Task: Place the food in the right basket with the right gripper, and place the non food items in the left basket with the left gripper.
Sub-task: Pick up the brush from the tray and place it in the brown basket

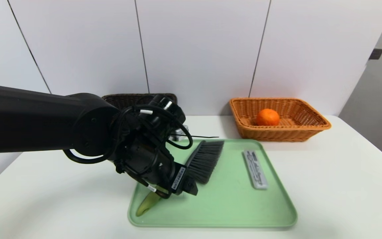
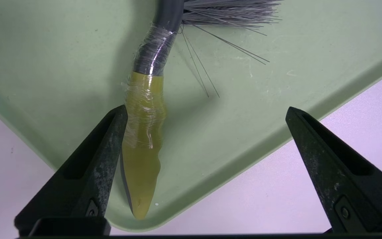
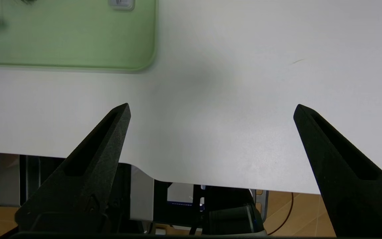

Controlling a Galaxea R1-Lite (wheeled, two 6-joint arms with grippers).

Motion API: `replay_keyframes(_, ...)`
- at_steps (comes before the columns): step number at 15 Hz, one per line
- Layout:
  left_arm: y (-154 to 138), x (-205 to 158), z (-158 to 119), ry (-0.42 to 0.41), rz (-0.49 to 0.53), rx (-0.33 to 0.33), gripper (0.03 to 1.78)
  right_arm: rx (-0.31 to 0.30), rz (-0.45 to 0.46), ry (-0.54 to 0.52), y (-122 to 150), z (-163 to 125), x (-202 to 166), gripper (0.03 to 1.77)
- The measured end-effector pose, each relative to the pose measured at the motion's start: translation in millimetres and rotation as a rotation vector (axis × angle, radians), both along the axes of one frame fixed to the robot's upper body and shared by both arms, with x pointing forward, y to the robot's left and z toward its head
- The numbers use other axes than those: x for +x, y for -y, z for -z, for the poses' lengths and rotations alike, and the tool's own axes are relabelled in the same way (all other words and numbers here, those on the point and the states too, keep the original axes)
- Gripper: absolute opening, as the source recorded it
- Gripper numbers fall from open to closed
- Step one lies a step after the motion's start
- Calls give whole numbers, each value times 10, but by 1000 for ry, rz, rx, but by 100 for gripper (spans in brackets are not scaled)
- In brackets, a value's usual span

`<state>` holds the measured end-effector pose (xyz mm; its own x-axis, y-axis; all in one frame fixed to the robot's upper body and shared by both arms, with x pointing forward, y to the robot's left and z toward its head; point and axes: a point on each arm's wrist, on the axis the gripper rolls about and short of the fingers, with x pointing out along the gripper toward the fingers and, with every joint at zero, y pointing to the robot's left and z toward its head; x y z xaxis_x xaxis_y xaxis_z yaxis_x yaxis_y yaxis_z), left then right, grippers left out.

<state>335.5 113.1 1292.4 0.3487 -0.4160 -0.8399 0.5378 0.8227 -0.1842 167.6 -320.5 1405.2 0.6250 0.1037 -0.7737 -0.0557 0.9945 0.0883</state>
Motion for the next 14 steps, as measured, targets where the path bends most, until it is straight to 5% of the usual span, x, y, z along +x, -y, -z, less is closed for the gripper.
replay_keyframes(14, -60, -38, 131, -50, 29, 135, 169, 1, -1, 9, 10, 8, -45, 170)
